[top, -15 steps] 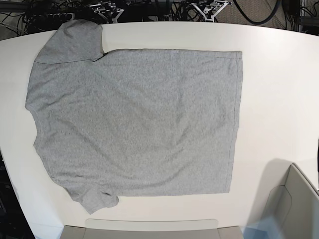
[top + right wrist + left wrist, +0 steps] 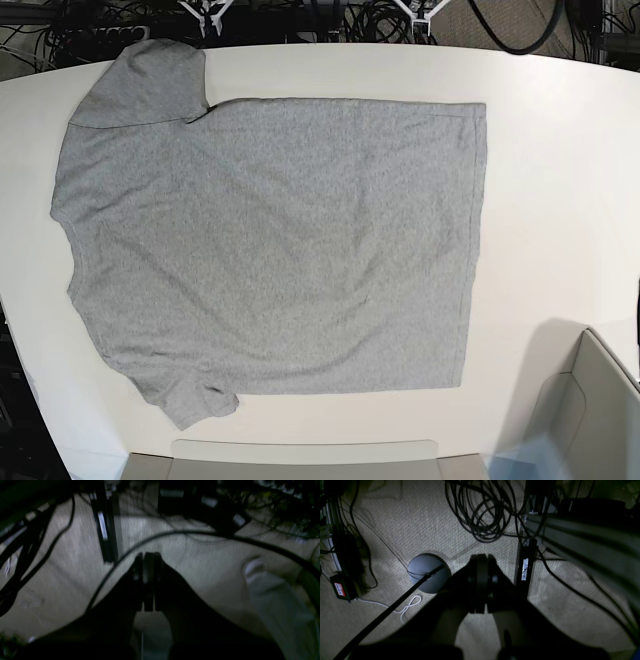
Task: Fold the T-shirt properly
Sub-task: 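Move both grippers down toward the shirt's shoulder edge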
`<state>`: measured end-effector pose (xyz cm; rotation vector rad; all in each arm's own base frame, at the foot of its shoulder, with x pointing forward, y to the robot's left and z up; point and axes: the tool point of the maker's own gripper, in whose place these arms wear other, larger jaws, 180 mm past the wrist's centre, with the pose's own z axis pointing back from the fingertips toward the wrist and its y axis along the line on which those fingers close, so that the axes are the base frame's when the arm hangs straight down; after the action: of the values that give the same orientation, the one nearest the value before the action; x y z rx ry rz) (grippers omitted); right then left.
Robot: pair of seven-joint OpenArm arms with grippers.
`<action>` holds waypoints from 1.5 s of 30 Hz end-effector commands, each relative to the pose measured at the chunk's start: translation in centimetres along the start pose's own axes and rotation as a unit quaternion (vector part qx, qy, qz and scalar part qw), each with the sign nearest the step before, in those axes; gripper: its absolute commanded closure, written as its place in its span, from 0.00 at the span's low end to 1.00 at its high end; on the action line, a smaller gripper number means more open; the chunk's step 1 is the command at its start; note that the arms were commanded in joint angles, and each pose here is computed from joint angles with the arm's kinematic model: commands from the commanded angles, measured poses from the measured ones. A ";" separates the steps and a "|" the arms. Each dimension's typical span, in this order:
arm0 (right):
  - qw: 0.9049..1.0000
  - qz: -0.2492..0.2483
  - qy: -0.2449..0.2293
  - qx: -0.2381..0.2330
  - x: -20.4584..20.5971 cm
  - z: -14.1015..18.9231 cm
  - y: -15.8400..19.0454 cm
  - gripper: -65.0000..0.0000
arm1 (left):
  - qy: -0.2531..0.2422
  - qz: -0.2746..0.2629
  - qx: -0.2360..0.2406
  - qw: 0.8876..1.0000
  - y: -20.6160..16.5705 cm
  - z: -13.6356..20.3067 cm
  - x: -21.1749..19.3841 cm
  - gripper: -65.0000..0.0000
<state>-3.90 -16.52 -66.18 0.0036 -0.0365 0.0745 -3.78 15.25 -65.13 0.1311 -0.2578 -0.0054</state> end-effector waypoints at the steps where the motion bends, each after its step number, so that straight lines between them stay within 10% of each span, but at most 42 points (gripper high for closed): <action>1: 1.000 -0.003 0.000 -0.005 -1.4 0.3 -0.8 1.00 | -0.013 -0.002 0.002 1.000 0.2 0.5 -0.6 1.00; 10: 0.988 -0.068 -0.130 -0.054 -4.3 3.1 -4.5 1.00 | -0.162 -0.009 0.000 0.987 0.3 4.3 -0.4 1.00; 20: 0.943 -0.052 -0.317 -0.088 -4.9 9.2 -6.5 0.99 | -0.337 -0.017 -0.005 0.941 0.4 10.6 0.9 1.00; 29: 0.929 -0.050 -0.360 -0.068 -4.9 11.1 -5.1 0.99 | -0.362 -0.021 -0.002 0.932 0.8 12.5 0.3 1.00; 45: 0.830 -0.078 -0.551 0.016 1.2 24.1 0.3 0.82 | -0.540 -0.025 0.017 0.841 2.5 21.5 7.3 0.99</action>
<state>-3.00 -15.88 -42.77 0.0913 -1.1892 -0.0988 -1.63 14.79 -43.07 0.1592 -1.3772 -0.1211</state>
